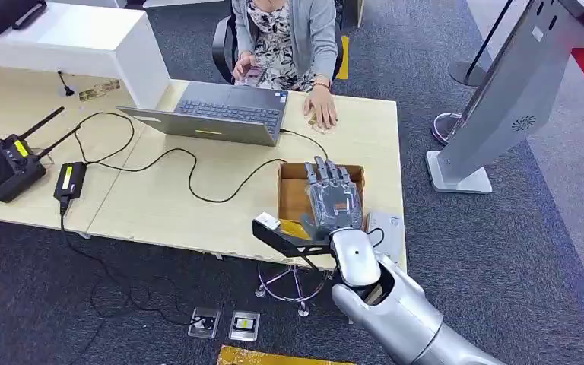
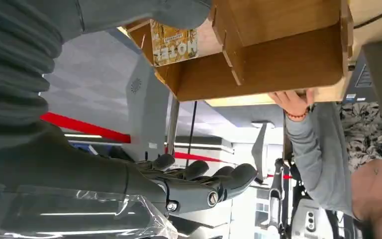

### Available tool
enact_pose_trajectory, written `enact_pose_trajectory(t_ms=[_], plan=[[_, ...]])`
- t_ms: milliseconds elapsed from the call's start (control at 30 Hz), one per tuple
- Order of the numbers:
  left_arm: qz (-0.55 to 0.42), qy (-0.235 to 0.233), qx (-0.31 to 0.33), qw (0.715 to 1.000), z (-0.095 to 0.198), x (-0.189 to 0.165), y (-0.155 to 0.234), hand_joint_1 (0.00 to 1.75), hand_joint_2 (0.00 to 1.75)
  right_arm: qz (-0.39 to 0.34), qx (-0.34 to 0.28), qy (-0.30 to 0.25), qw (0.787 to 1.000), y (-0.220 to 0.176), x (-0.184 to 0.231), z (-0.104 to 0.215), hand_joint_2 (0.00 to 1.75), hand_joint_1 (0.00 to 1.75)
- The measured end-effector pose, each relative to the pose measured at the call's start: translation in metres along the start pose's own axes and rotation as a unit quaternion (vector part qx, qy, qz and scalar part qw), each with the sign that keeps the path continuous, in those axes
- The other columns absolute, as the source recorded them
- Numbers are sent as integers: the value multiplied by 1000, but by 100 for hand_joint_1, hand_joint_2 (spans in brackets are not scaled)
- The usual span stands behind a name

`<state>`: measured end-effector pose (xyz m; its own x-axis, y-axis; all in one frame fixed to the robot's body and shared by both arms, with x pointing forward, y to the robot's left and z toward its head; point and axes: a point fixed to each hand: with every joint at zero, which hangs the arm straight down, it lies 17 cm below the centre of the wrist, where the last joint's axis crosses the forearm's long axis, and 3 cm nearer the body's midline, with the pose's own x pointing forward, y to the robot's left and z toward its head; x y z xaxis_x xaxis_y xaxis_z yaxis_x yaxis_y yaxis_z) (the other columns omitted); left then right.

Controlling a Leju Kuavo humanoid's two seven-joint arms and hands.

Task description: Pass the card to the sensor for recognition and then transmit it.

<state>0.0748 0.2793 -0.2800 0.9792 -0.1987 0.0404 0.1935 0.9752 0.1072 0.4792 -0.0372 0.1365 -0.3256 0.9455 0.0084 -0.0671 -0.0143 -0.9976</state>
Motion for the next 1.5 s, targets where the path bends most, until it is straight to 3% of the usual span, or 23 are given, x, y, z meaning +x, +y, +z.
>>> enact_pose_trajectory(t_ms=[1500], plan=[[-20, 0, -2, 1000, 0, -2, 4, 0, 175, 16, 62, 65, 996, 60, -56, -4, 175, 0]])
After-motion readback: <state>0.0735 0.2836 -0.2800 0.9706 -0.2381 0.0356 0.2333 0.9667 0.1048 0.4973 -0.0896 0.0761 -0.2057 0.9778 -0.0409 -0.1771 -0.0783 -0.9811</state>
